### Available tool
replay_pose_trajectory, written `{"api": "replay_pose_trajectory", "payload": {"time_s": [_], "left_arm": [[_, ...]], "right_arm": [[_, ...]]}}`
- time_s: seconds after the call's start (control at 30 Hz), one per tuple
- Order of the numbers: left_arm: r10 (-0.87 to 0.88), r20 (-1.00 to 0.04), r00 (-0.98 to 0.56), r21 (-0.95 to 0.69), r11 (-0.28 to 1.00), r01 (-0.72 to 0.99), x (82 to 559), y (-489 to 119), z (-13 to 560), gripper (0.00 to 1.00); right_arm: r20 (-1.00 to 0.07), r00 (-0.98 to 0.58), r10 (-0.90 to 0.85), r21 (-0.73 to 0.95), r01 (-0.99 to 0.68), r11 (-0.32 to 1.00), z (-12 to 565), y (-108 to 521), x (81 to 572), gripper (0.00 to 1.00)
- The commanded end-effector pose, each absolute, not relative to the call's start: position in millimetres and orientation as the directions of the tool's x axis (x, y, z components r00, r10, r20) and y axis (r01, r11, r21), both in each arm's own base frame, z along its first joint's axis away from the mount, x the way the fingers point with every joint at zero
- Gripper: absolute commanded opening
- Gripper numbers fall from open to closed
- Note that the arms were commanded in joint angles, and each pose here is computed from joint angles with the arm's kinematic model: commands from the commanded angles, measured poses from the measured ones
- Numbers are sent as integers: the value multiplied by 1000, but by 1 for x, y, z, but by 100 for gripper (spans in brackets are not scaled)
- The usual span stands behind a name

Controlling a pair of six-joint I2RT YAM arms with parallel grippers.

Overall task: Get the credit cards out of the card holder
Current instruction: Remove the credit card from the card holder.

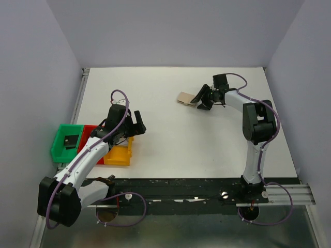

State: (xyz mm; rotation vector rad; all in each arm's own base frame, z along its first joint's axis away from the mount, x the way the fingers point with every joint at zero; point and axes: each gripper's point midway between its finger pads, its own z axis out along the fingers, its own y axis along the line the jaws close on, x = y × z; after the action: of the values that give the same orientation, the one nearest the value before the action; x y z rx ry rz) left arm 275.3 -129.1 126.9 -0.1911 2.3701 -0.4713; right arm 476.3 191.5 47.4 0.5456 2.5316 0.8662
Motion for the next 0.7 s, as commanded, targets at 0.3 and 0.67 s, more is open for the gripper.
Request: {"api": "replay_pose_trajectory", "payload": {"time_s": [0.3, 0.67], "left_arm": [[-261, -609, -749, -379, 925, -14, 277, -130, 125, 99], [-254, -602, -758, -372, 928, -15, 278, -130, 122, 99]], "right_arm": [[-243, -835, 493, 684, 213, 698, 56, 198, 496, 55], [-242, -832, 499, 676, 225, 702, 51, 196, 495, 59]]}}
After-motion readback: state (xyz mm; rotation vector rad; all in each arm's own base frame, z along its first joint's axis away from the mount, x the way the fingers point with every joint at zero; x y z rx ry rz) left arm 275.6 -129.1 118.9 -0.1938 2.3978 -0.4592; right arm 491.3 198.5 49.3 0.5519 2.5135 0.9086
